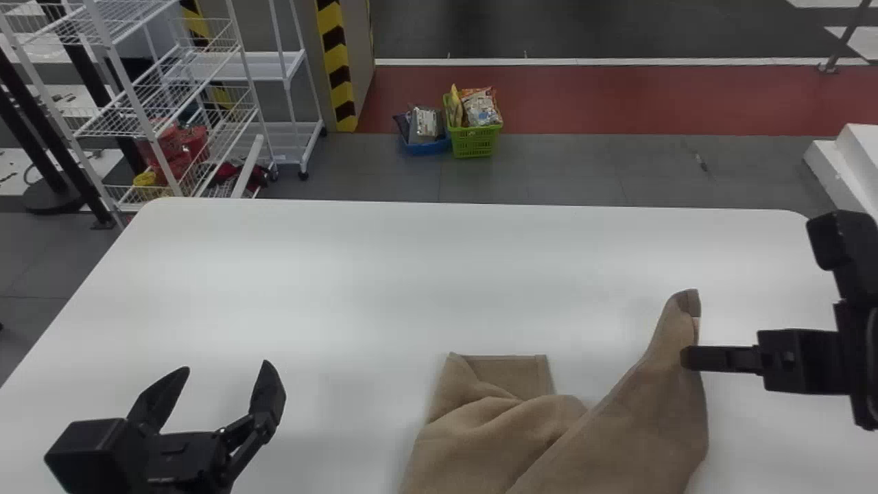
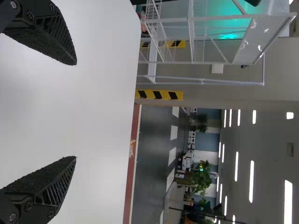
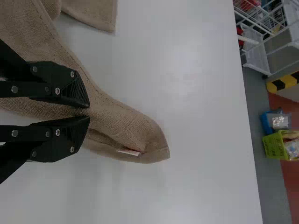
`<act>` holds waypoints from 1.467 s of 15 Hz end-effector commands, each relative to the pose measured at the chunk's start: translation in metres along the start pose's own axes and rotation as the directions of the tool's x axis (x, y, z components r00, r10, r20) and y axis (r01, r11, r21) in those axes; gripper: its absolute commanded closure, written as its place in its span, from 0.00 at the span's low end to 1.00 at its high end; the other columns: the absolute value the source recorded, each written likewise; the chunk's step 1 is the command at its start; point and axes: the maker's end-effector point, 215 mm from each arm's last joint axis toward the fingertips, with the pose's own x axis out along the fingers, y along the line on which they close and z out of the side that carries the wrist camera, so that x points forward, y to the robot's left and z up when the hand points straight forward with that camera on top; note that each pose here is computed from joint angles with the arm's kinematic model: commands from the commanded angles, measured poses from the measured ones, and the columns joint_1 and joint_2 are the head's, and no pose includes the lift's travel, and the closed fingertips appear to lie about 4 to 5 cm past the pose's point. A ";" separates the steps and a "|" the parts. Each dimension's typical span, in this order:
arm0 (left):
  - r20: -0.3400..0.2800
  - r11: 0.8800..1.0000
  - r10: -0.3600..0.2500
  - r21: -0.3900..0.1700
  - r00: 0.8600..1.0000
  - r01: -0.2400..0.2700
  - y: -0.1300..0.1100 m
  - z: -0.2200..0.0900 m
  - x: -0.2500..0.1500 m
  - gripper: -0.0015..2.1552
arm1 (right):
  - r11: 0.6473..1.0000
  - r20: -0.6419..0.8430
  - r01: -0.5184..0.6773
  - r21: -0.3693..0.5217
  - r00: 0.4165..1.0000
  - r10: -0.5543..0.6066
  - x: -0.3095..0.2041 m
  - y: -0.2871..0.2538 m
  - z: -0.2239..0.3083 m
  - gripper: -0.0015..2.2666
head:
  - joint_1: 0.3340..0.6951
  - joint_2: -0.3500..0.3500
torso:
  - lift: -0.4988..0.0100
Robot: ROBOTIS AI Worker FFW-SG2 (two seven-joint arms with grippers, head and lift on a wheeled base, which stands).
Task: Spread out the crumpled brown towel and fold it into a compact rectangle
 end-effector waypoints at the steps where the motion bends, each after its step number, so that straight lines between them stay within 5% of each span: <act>1: -0.002 1.000 0.001 -0.005 1.000 -0.001 -0.001 -0.001 0.002 0.04 | 0.999 0.021 0.017 -0.028 1.000 -0.017 -0.030 0.001 -0.027 0.42 | 1.00 0.56 | 0.73; 7: -0.015 1.000 0.002 0.001 1.000 -0.002 0.000 -0.005 0.004 0.04 | 0.994 -0.149 0.066 -0.083 0.986 -0.078 -0.072 -0.004 -0.149 0.40 | 1.00 0.54 | 0.73; 8: -0.021 1.000 0.003 0.004 1.000 -0.003 0.000 -0.008 0.004 0.04 | 0.994 -0.163 0.067 -0.081 0.983 -0.080 -0.074 -0.006 -0.155 0.29 | 1.00 0.53 | 0.73; 9: -0.023 1.000 0.003 0.004 1.000 -0.003 0.000 -0.009 0.004 0.04 | 0.996 -0.158 0.057 -0.072 0.985 -0.068 -0.075 -0.005 -0.154 0.15 | 1.00 0.52 | 0.73; 10: -0.026 1.000 0.004 0.004 1.000 -0.004 0.000 -0.011 0.004 0.04 | 0.998 -0.134 0.039 -0.057 0.990 -0.047 -0.079 -0.002 -0.148 0.13 | 1.00 0.52 | 0.73; 13: -0.032 1.000 0.005 0.007 0.999 -0.004 0.001 -0.014 0.003 0.04 | 1.000 0.021 0.008 0.025 1.000 -0.008 -0.092 -0.017 -0.104 0.10 | 1.00 0.50 | 0.73; 16: -0.032 1.000 0.004 0.006 0.999 -0.003 0.000 -0.015 0.004 0.04 | 0.994 0.166 0.039 -0.106 0.986 -0.021 -0.090 -0.040 -0.034 0.10 | 1.00 0.47 | 0.73; 22: -0.038 1.000 0.006 0.006 0.999 -0.006 0.001 -0.020 0.007 0.04 | 0.997 0.085 0.074 0.030 0.993 -0.076 -0.017 -0.060 -0.003 0.11 | 1.00 0.39 | 0.73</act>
